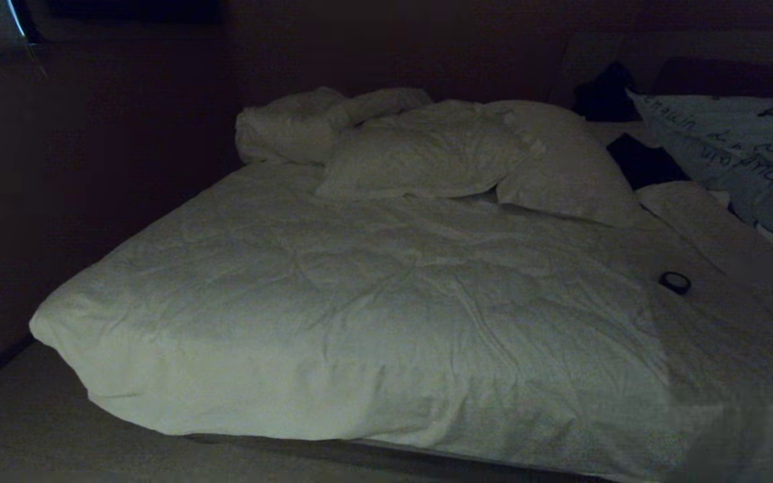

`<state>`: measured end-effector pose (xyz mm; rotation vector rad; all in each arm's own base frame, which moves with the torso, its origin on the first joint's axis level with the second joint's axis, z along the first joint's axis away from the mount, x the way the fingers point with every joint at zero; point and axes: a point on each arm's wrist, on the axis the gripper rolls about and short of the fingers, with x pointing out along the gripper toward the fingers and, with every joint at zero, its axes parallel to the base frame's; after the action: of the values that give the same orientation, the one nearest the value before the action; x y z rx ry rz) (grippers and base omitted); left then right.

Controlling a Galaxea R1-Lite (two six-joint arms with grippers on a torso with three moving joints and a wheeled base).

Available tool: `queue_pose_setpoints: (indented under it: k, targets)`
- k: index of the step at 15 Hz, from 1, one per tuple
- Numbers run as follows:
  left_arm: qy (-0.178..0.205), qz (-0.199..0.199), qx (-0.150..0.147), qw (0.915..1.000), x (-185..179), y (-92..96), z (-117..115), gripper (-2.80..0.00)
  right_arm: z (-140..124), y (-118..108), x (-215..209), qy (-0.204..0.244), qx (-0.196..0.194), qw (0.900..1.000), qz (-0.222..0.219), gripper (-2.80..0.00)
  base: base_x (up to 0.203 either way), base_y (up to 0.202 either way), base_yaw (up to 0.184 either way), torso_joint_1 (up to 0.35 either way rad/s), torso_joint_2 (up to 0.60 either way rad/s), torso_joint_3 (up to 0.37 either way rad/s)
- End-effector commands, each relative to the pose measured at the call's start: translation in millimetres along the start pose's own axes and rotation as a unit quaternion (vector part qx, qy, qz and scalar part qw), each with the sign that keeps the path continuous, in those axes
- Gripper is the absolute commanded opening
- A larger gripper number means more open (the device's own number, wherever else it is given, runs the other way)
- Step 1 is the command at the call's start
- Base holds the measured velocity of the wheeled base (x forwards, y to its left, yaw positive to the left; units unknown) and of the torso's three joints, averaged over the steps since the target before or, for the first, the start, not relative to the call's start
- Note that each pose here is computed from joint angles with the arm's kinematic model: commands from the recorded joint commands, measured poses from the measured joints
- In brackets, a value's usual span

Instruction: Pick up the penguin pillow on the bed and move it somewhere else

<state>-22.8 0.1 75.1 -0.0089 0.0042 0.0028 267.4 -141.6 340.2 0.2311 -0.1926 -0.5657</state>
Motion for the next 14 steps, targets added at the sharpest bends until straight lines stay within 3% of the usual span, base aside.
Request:
queue_pose_setpoints:
  k: [1,14]
  targets:
    - [0.000,0.000,0.000,1.0000,0.1,0.0,-0.4,-2.80,0.7,0.2,-0.4,-0.002,0.001,1.000,-0.001,-2.80,-0.194,0.000,0.002,0.000,0.00,0.002]
    - [0.000,0.000,0.000,1.0000,0.1,0.0,-0.4,-2.80,2.6,0.4,-4.0,-0.004,0.001,1.000,0.000,-2.80,-0.187,0.000,0.000,0.002,0.00,0.002]
